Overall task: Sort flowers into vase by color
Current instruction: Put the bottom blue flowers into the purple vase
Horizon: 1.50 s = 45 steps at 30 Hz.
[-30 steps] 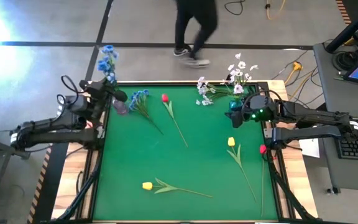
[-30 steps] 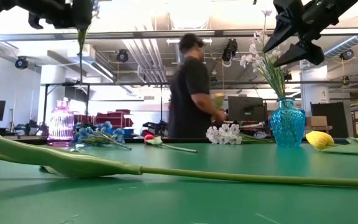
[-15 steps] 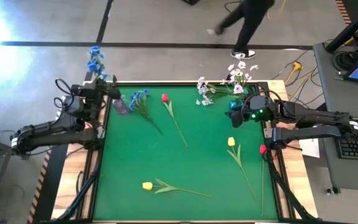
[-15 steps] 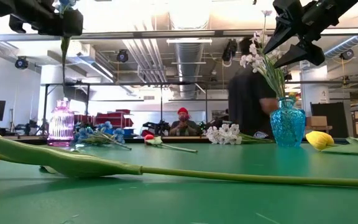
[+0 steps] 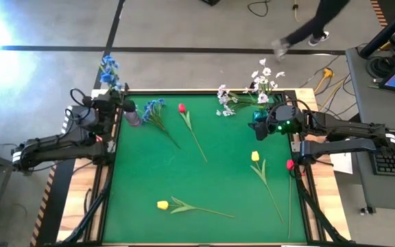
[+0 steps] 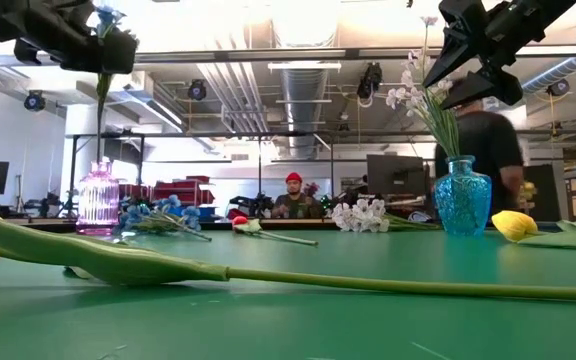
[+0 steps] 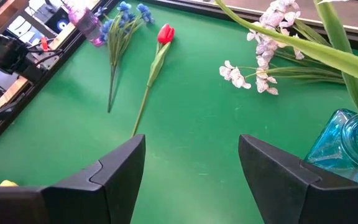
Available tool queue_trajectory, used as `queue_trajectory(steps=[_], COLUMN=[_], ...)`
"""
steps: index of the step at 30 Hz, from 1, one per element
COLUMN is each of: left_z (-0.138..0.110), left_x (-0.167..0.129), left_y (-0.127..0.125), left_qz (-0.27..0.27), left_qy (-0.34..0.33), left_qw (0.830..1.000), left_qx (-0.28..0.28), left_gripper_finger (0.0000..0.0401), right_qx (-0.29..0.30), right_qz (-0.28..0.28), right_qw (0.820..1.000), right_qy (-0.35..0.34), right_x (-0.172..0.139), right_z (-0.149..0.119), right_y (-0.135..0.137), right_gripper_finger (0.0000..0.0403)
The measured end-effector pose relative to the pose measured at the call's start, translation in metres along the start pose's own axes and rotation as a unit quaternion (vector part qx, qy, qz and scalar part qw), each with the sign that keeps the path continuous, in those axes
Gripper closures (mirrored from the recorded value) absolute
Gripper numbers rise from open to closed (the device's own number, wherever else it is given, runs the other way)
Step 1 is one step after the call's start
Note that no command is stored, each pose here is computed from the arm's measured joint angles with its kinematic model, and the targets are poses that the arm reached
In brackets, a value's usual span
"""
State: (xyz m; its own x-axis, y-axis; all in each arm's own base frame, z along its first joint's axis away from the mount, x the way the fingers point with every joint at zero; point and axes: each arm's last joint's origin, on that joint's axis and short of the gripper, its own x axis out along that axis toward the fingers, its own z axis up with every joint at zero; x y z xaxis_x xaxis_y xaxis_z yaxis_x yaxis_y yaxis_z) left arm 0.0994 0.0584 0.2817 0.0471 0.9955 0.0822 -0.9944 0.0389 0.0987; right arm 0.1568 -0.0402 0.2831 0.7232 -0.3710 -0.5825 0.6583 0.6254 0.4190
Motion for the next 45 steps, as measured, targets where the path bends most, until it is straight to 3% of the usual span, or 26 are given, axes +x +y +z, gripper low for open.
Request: queue_trajectory(steps=[11,31,36,45], left_z=[-0.001,-0.006,-0.008,-0.013], left_x=[0.004,0.008,0.008,0.008], left_y=[-0.001,-0.010,-0.009,-0.011], left_qz=[0.000,0.009,0.036,0.031], left_qy=[-0.003,0.010,0.020,0.030], left_qw=[1.000,1.000,0.999,0.999], left_qx=[-0.022,-0.010,-0.006,0.000], left_gripper_finger=[0.0401,0.0399,0.0372,0.0287], right_qx=[0.000,-0.005,-0.006,-0.005], right_qz=[0.000,-0.002,-0.007,-0.008], right_qw=[1.000,1.000,1.000,1.000], right_qy=[0.000,0.003,0.008,0.010], right_x=[0.000,0.001,0.004,0.004], right_z=[0.000,-0.002,-0.005,-0.006], right_y=[0.000,-0.001,-0.003,-0.004], right_gripper_finger=[0.0154,0.0154,0.0154,0.0154])
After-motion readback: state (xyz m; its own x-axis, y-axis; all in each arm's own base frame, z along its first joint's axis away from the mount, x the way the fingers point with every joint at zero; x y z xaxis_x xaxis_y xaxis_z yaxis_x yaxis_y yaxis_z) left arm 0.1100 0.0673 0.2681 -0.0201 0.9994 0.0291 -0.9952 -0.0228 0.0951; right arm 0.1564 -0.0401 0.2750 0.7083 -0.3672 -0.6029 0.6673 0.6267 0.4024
